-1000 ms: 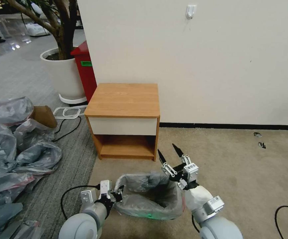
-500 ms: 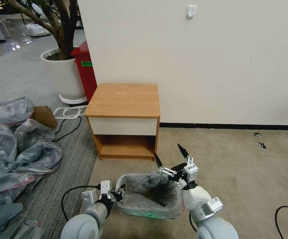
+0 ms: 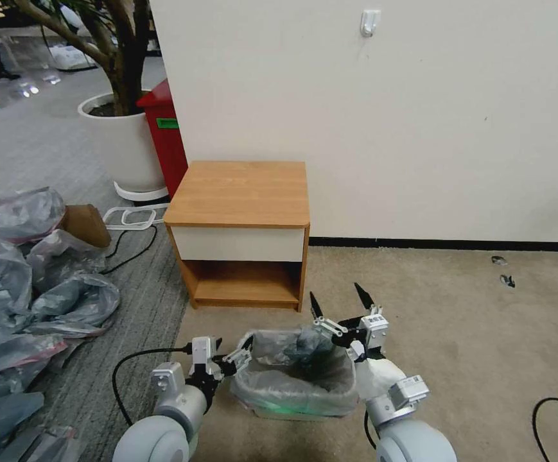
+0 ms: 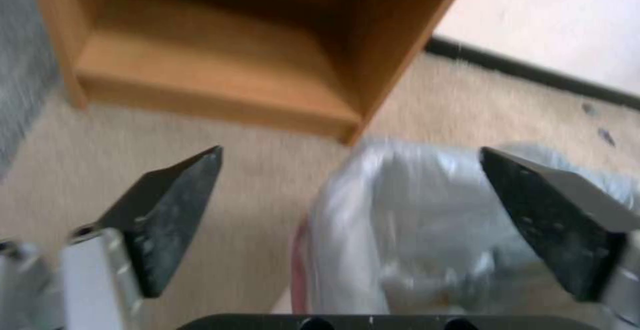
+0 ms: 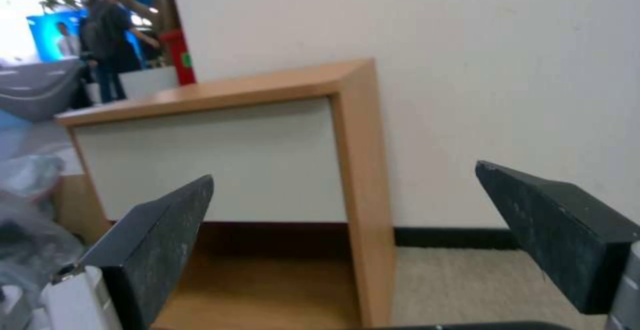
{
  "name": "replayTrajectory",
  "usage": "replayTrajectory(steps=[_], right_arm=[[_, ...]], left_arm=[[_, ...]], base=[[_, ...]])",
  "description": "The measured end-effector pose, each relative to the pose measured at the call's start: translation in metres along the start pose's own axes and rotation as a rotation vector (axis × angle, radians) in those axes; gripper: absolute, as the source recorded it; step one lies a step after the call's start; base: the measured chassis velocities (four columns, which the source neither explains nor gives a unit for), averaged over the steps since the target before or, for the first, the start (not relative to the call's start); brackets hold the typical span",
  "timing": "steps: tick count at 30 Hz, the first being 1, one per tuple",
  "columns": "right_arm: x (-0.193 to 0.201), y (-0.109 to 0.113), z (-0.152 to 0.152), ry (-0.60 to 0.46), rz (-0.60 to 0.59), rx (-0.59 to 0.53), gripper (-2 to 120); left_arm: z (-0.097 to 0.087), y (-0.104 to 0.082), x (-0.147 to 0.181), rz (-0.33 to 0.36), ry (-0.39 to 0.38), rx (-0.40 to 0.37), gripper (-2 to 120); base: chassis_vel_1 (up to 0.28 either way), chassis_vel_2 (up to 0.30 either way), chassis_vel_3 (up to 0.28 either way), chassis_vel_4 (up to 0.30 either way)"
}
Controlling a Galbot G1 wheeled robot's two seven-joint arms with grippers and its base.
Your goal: Pick up the garbage bag from the table and place it over the trash can.
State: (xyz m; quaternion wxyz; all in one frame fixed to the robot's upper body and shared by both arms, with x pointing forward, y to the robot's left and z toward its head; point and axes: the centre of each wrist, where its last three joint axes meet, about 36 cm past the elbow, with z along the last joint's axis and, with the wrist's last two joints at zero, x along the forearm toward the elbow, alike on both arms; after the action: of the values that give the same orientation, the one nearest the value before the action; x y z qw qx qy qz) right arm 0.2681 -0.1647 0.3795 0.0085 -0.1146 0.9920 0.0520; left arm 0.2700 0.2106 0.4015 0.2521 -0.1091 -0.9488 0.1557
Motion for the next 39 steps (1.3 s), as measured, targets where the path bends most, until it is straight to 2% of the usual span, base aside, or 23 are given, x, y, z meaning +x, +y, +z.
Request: replayTrajectory(steps=[1, 2, 3, 5, 6, 7, 10, 15, 39], right_arm=[[0.000, 0.000, 0.000, 0.000, 0.000, 0.000, 100], [0.001, 0.000, 0.001, 0.010, 0.017, 0.003, 100], [0.002, 0.000, 0.001, 0.017, 0.033, 0.005, 100], [0.009, -0.001, 0.005, 0.044, 0.089, 0.007, 100], [0.009, -0.001, 0.005, 0.044, 0.089, 0.007, 100], [0.013, -0.002, 0.007, 0.052, 0.102, 0.008, 100], [0.024, -0.010, 0.021, 0.044, 0.128, 0.047, 100], [0.029, -0.017, 0.031, 0.023, 0.159, 0.073, 100], [0.028, -0.017, 0.031, 0.019, 0.155, 0.073, 100]], left_arm=[[0.000, 0.000, 0.000, 0.000, 0.000, 0.000, 96], [0.004, 0.002, -0.001, -0.008, -0.052, -0.017, 98], [0.010, 0.005, -0.003, -0.025, -0.117, -0.044, 99], [0.030, 0.020, -0.010, -0.069, -0.315, -0.159, 100], [0.030, 0.020, -0.010, -0.069, -0.315, -0.159, 100], [0.034, 0.027, -0.010, -0.079, -0.360, -0.201, 100], [0.038, 0.046, -0.005, -0.084, -0.450, -0.254, 100], [0.034, 0.062, 0.003, -0.111, -0.492, -0.325, 100], [0.034, 0.062, 0.003, -0.119, -0.483, -0.325, 100]], base=[[0.000, 0.000, 0.000, 0.000], [0.000, 0.000, 0.000, 0.000], [0.000, 0.000, 0.000, 0.000], [0.000, 0.000, 0.000, 0.000], [0.000, 0.000, 0.000, 0.000], [0.000, 0.000, 0.000, 0.000], [0.000, 0.000, 0.000, 0.000], [0.000, 0.000, 0.000, 0.000], [0.000, 0.000, 0.000, 0.000]])
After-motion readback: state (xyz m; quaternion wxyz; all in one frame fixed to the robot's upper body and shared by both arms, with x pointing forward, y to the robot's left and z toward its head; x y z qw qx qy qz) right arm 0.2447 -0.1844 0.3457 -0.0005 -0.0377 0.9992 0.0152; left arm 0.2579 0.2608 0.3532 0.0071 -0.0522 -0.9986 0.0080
